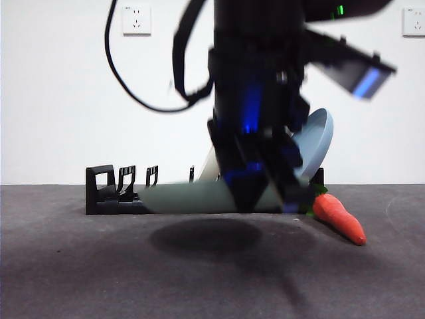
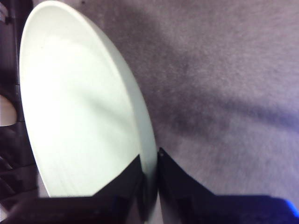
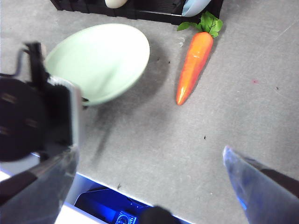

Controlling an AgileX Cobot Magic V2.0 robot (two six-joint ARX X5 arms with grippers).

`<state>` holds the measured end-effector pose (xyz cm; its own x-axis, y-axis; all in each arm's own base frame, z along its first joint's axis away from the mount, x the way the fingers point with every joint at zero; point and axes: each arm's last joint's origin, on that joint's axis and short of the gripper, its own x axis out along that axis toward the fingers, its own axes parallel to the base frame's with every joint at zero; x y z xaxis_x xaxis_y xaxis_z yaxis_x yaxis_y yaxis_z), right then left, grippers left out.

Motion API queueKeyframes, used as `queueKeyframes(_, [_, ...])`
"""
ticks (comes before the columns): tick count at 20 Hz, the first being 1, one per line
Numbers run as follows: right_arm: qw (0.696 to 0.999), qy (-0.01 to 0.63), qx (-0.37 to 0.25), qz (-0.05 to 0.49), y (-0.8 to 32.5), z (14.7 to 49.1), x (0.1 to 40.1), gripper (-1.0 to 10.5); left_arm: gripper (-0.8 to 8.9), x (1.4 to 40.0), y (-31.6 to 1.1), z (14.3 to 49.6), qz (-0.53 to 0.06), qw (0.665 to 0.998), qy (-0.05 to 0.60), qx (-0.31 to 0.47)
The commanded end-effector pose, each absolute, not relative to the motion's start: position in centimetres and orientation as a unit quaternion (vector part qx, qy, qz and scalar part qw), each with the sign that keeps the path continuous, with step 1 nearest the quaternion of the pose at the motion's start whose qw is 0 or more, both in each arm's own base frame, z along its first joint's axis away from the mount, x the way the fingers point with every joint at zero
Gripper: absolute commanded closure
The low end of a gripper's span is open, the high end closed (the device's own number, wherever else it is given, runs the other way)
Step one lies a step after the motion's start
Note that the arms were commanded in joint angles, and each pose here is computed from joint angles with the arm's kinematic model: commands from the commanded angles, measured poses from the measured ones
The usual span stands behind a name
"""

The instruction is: Take the green plate from the plate rack,put the plate on the table,take the carrot from the table,put the carrot in the plate

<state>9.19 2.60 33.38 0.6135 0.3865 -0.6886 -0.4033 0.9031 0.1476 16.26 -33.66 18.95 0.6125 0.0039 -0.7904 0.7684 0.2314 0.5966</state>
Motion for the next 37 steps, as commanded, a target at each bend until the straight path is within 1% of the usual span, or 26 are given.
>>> queueKeyframes(1, [0.899,0.378,-0.012,0.222,2.6,33.4,9.2,3.5,8.19,16.1,-33.4,16.1,-0.258,0.696,0.363,0.563])
queueKeyframes(4, [0.899,0.378,-0.012,0.222,2.6,33.4,9.2,3.5,8.21,15.8,-32.8,14.6,-0.254,0.711,0.377,0.537])
queueKeyframes(6, [0.899,0.377,-0.012,0.222,2.6,33.5,9.2,3.5,8.05,15.7,-32.7,14.4,-0.27,0.716,0.403,0.502])
queueKeyframes(7, [0.899,0.377,-0.012,0.222,2.6,33.5,9.2,3.5,7.45,15.6,-32.8,14.3,-0.282,0.718,0.418,0.479])
queueKeyframes(8, [0.899,0.377,-0.012,0.222,2.6,33.5,9.2,3.5,6.42,15.5,-32.9,14.3,-0.29,0.72,0.428,0.462])
queueKeyframes(9, [0.899,0.377,-0.012,0.222,2.6,33.5,9.2,3.5,5.16,15.4,-32.9,14.2,-0.296,0.721,0.438,0.448])
queueKeyframes(10, [0.899,0.377,-0.012,0.222,2.6,33.5,9.2,3.5,4.48,15.4,-32.9,14.2,-0.302,0.72,0.443,0.441])
queueKeyframes(13, [0.899,0.378,-0.012,0.222,2.6,33.4,9.2,3.5,4.38,15.2,-32.9,14.5,-0.31,0.717,0.447,0.436])
queueKeyframes(16, [0.899,0.378,-0.012,0.222,2.6,33.4,9.2,3.5,4.36,15.1,-32.5,16.2,-0.31,0.729,0.442,0.422])
queueKeyframes(18, [0.899,0.379,-0.012,0.222,2.7,33.4,9.4,3.5,4.36,14.8,-31.9,18.4,-0.312,0.745,0.431,0.402])
queueKeyframes(21, [0.898,0.38,-0.012,0.221,2.8,33.4,10.3,3.5,4.36,13.9,-30.4,23.3,-0.322,0.782,0.401,0.352])
queueKeyframes(24, [0.898,0.38,-0.012,0.222,3.3,33.1,12.4,3.5,4.36,12.3,-27.7,29.5,-0.363,0.824,0.353,0.254])
queueKeyframes(26, [0.896,0.385,-0.01,0.221,3.7,32.7,14.6,3.5,4.36,11.2,-25.2,33.3,-0.386,0.846,0.318,0.186])
queueKeyframes(28, [0.892,0.395,-0.006,0.219,4.2,31.8,17.1,3.5,4.36,10.1,-22.5,36.5,-0.4,0.863,0.277,0.139])
queueKeyframes(30, [0.888,0.406,-0.003,0.216,4.8,30.6,19.8,3.5,4.36,8.9,-19.7,38.8,-0.409,0.875,0.241,0.099])
queueKeyframes(33, [0.883,0.419,0.006,0.211,5.6,28.2,23.7,3.5,4.36,7.6,-16.4,40.9,-0.419,0.884,0.198,0.058])
queueKeyframes(37, [0.87,0.445,0.005,0.211,6.6,24.6,27.3,3.5,4.36,6.5,-13.9,42.2,-0.426,0.889,0.168,0.026])
